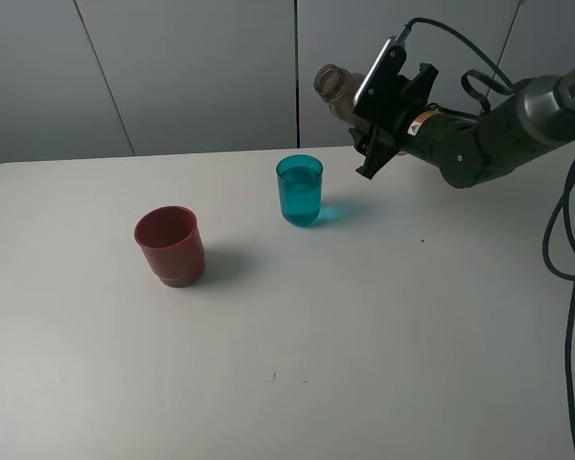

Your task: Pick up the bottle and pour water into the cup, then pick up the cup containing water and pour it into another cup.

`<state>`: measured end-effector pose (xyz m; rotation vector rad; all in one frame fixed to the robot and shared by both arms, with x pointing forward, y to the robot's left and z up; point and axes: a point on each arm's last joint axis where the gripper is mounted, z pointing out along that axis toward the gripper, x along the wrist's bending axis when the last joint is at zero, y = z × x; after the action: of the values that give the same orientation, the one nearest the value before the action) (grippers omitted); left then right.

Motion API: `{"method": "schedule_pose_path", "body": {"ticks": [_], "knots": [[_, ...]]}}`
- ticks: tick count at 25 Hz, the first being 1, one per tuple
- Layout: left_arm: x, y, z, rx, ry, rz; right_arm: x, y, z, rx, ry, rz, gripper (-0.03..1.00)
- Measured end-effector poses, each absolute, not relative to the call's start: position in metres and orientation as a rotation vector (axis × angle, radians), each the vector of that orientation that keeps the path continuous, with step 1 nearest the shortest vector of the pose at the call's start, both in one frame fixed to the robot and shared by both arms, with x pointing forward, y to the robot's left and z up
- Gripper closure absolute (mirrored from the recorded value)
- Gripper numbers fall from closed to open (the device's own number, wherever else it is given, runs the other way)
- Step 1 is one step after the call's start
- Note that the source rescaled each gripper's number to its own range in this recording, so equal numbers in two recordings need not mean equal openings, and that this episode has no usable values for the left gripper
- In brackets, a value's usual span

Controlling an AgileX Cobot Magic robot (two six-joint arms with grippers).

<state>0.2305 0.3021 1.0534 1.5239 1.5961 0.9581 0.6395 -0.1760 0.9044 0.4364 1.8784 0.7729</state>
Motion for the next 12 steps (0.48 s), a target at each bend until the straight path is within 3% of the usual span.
{"method": "schedule_pose_path", "body": {"ticks": [7,12], "knots": [[0.230,0.302,1.053,1.524,1.596,0.958,0.646,-0.217,0.906,1.009,1.755,1.106,0.96],[0.230,0.302,1.053,1.524,1.596,0.958,0.650,-0.247,0.903,1.165,1.690,1.163,0.96]]}}
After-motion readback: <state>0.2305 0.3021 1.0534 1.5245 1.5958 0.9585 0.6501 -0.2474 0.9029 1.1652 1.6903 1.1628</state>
